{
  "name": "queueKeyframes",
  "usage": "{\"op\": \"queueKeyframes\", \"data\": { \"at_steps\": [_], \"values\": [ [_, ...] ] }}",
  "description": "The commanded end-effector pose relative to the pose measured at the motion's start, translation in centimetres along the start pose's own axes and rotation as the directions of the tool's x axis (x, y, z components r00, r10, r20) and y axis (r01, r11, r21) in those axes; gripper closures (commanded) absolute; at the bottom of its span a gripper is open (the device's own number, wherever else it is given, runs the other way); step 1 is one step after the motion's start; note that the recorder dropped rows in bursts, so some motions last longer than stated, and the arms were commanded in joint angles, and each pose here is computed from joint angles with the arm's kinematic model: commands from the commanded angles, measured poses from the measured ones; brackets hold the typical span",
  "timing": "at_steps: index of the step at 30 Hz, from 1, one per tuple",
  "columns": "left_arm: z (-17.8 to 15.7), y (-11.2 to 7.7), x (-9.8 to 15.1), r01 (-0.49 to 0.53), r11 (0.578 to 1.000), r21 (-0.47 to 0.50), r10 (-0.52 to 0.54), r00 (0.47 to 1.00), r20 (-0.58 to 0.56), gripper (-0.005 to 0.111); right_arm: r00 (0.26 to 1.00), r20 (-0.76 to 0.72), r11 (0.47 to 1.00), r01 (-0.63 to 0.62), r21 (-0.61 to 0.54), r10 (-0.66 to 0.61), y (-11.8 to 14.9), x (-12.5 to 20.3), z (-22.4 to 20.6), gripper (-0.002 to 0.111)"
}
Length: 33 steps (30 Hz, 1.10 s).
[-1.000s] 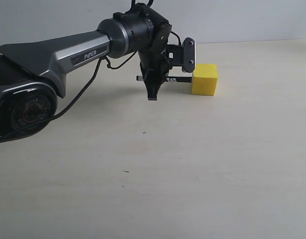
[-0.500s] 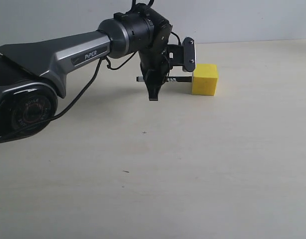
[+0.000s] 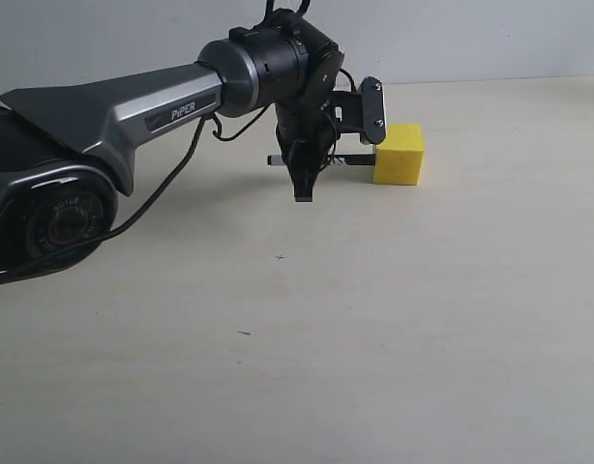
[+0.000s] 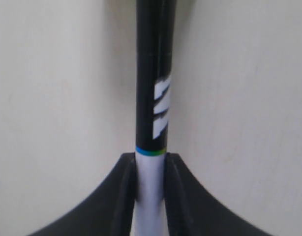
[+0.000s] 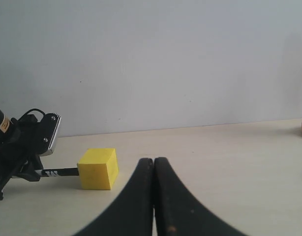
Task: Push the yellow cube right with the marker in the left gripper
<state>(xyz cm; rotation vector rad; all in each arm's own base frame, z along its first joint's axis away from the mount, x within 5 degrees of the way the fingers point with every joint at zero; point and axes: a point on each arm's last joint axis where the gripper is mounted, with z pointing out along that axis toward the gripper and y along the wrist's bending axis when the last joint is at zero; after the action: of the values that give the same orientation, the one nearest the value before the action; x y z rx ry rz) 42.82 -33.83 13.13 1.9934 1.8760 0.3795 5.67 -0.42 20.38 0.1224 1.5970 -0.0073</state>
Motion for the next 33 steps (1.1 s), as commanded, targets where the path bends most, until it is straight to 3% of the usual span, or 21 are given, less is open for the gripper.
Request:
{"op": "queueKeyframes", "data": {
  "at_steps": [1,11,19,30,33],
  "values": [
    [-0.58,0.04,-0.40,0.022,1.000,-0.005,-0.022,1.000,0.006,0.107,1.000,0.008,1.000,0.003,0.006,-0.003,-0.04,0.06,-0.03,0.108],
    [-0.51,0.76,-0.22,0.064,0.996,-0.060,-0.062,0.998,0.024,0.107,1.000,0.008,1.000,0.003,0.006,-0.003,-0.04,0.06,-0.03,0.108],
    [-0.72,-0.11,-0.77,0.066,0.997,-0.025,-0.066,0.998,-0.003,0.107,1.000,0.008,1.000,0.003,0.006,-0.003,-0.04,0.06,-0.03,0.108],
    [-0.51,0.55,0.02,0.088,0.995,-0.042,-0.088,0.996,-0.006,0.107,1.000,0.008,1.000,0.003,0.006,-0.003,-0.04,0.06,-0.03,0.108],
    [-0.74,0.02,-0.86,0.092,0.995,-0.044,-0.092,0.996,0.001,0.107,1.000,0.008,1.000,0.003,0.006,-0.003,-0.04,0.06,-0.03,0.108]
  ]
}}
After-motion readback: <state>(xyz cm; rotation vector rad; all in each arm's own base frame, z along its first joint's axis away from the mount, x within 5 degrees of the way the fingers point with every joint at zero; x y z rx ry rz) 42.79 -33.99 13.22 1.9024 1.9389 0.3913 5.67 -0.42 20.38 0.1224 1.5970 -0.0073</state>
